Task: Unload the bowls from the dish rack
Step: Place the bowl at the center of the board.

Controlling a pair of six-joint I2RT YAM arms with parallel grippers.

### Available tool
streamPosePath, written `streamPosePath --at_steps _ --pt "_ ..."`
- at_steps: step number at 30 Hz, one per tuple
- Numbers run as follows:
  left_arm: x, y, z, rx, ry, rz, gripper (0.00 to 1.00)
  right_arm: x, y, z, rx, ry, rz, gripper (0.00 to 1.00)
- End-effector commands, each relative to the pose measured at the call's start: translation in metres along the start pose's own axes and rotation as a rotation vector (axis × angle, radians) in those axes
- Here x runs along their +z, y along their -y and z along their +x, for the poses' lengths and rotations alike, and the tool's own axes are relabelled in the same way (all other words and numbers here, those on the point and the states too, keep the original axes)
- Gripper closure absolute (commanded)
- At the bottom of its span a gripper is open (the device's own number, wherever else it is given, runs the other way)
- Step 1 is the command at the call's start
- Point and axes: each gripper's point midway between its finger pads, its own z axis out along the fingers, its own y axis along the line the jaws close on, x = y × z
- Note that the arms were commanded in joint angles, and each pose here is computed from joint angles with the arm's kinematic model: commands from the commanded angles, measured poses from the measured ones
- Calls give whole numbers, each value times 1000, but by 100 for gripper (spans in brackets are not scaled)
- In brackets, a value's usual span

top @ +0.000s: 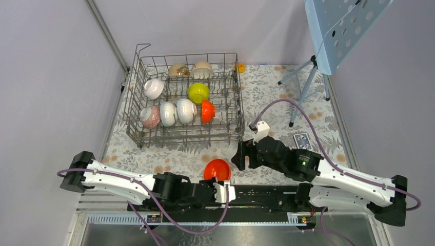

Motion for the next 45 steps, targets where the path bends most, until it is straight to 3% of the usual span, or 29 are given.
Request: streamPosePath --at_steps 1,9,18,29,33,38,45 --pt "0 1 -17 27 78 12 100 -12 -9 -7 46 30 -48 18" --pt "0 3 -6 117 -4 38 100 -1 -15 16 20 -63 -50 31" --pt "-3 0 -8 187 -53 45 100 13 -19 31 -98 -140 22 34" --pt "-4 -1 -10 248 -107 52 100 26 -39 17 -73 -96 -17 40" --pt "-5 0 -12 240 -97 59 100 33 -34 23 -102 -136 32 41" --pt "-6 1 -14 235 -91 63 100 38 -28 26 -113 -142 62 50" --pt "-4 2 -16 230 -96 69 100 40 -26 30 -135 -171 82 54"
